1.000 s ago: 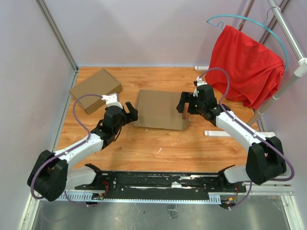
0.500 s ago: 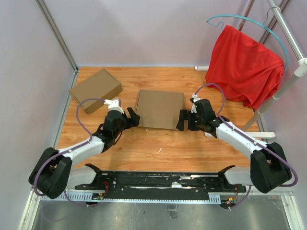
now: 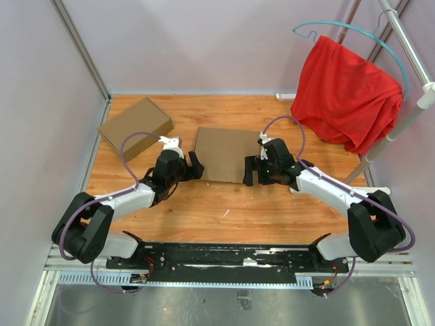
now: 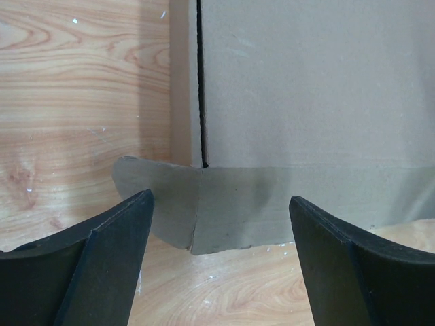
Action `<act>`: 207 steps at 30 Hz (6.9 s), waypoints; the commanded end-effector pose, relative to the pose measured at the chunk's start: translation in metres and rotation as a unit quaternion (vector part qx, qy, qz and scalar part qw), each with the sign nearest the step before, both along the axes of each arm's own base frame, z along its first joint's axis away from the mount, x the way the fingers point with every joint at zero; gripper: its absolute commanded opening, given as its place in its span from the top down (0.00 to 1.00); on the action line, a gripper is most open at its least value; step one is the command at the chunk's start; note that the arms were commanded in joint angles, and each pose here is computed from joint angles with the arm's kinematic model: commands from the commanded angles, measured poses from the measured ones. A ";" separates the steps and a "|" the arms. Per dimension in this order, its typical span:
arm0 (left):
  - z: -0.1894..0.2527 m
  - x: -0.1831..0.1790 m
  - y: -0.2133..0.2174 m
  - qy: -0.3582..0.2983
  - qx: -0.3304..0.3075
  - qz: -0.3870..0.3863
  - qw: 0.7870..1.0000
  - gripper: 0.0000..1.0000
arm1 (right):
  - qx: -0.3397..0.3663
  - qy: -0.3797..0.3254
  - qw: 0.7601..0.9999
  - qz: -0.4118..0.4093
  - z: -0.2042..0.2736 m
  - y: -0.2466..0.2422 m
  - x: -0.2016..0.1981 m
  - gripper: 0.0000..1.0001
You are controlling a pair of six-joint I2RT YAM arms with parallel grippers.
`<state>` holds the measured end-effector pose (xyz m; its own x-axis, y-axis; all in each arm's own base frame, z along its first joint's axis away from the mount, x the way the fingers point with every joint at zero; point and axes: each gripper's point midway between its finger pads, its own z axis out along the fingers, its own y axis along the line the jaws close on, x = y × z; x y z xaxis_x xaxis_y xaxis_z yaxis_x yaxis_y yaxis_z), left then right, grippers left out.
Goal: Fold the paper box
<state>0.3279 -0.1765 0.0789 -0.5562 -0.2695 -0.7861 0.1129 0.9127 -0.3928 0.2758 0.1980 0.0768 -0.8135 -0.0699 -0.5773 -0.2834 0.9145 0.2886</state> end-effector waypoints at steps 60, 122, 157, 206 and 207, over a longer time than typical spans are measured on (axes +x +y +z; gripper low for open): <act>0.009 0.007 -0.027 -0.026 0.018 -0.067 0.997 0.15 | -0.106 -0.051 0.993 -0.002 -0.019 0.016 0.035 0.02; 0.009 -0.018 -0.039 0.101 0.034 -0.115 0.988 0.27 | 0.028 0.092 0.995 0.027 0.010 0.030 -0.006 0.11; 0.031 -0.026 -0.040 0.096 0.020 -0.124 0.987 0.29 | 0.054 0.118 0.990 0.055 0.018 0.028 -0.022 0.12; -0.013 -0.029 -0.017 0.117 0.053 -0.077 0.989 0.50 | -0.069 0.106 0.992 -0.008 -0.024 -0.024 -0.015 0.26; -0.014 -0.028 -0.016 0.117 0.053 -0.073 0.989 0.54 | -0.072 0.105 0.992 -0.008 -0.024 -0.025 -0.014 0.27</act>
